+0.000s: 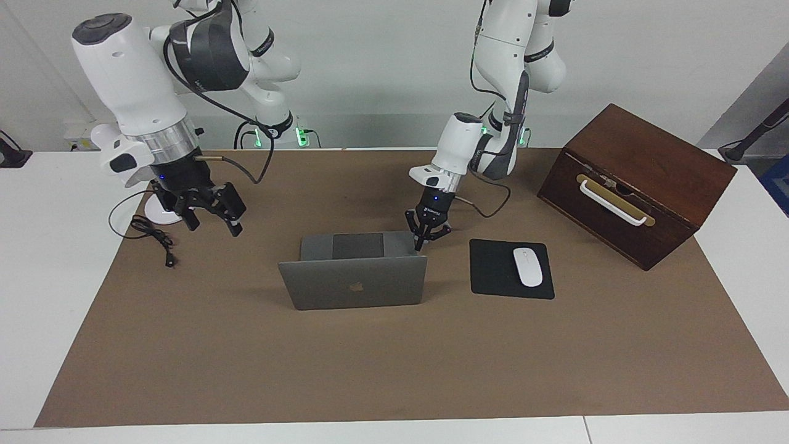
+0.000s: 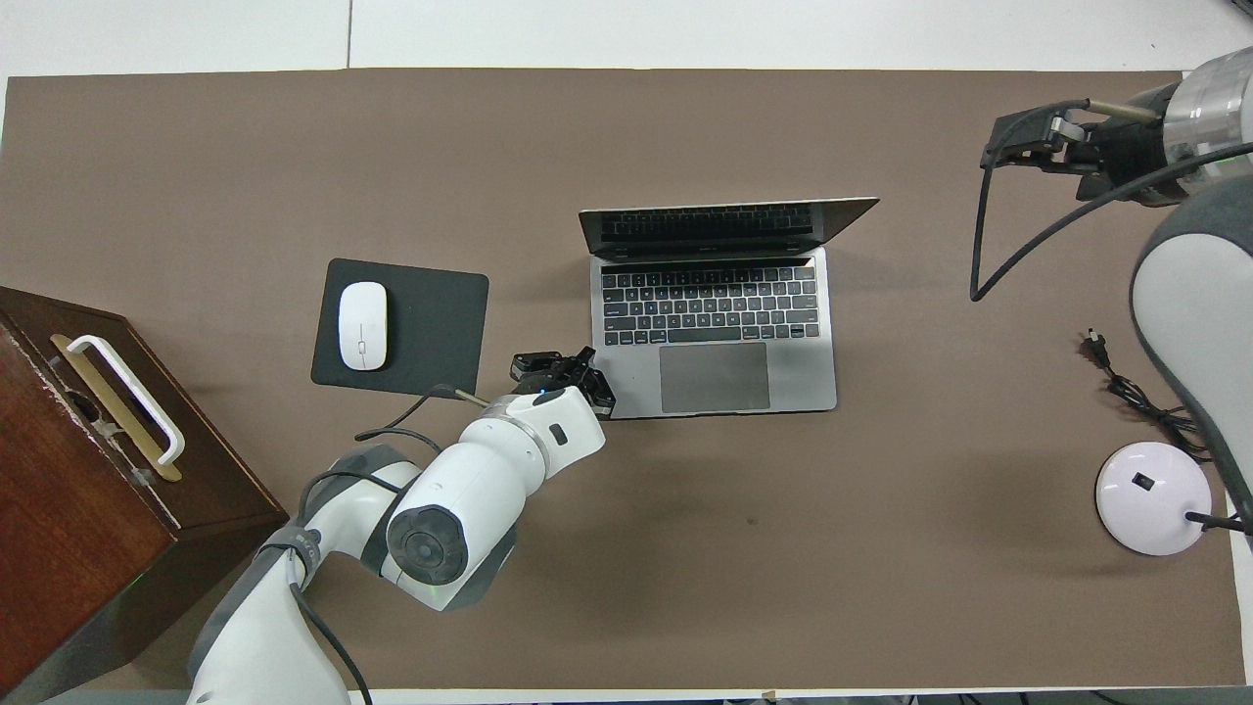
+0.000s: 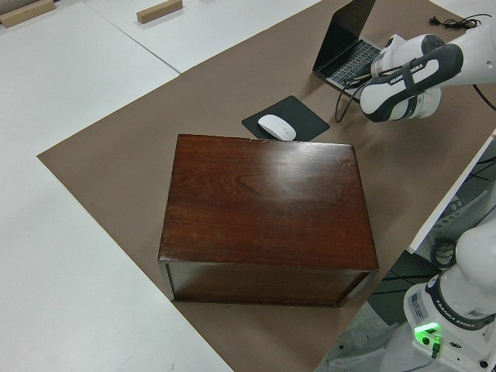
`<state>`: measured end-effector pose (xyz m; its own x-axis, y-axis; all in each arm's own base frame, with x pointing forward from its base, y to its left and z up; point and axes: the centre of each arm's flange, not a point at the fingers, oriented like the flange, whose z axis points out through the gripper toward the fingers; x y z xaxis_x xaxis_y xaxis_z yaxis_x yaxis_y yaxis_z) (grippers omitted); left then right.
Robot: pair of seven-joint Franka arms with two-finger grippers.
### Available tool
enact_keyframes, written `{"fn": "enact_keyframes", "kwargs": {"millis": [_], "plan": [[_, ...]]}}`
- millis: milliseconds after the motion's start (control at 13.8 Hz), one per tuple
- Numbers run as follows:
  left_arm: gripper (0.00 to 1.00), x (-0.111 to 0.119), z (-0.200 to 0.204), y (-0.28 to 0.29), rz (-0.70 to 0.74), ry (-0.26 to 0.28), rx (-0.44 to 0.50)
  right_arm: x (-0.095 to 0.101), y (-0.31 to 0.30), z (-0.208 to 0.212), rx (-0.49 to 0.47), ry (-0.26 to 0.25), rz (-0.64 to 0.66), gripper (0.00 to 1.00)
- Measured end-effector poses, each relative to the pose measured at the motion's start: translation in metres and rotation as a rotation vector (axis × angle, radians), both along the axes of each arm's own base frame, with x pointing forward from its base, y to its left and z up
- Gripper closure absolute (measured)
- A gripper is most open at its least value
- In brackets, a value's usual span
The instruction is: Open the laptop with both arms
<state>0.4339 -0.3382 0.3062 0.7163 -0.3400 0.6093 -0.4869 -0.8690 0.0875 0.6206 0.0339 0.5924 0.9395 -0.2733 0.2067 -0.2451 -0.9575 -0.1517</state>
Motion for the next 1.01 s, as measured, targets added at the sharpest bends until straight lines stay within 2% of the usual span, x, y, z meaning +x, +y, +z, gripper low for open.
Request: {"fn": "enact_keyframes", "kwargs": {"millis": [289,506,795,1012], "plan": [[0.99,0.015,0.043,0.005,0.028,0.054,0.024,-0.022,-0.036,0.023,-0.038,-0.005,0.052,0.0],[0.99,0.034,0.087,0.013,0.061,0.098,0.044,-0.039,-0.076,0.023,-0.05,0.033,0.05,0.0],[0.99,0.049,0.121,0.03,0.099,0.141,0.064,-0.045,-0.1,0.018,-0.055,0.047,0.045,0.0],[0.99,0.063,0.157,0.053,0.137,0.187,0.091,-0.044,-0.089,0.013,-0.051,0.057,0.054,0.0]]}}
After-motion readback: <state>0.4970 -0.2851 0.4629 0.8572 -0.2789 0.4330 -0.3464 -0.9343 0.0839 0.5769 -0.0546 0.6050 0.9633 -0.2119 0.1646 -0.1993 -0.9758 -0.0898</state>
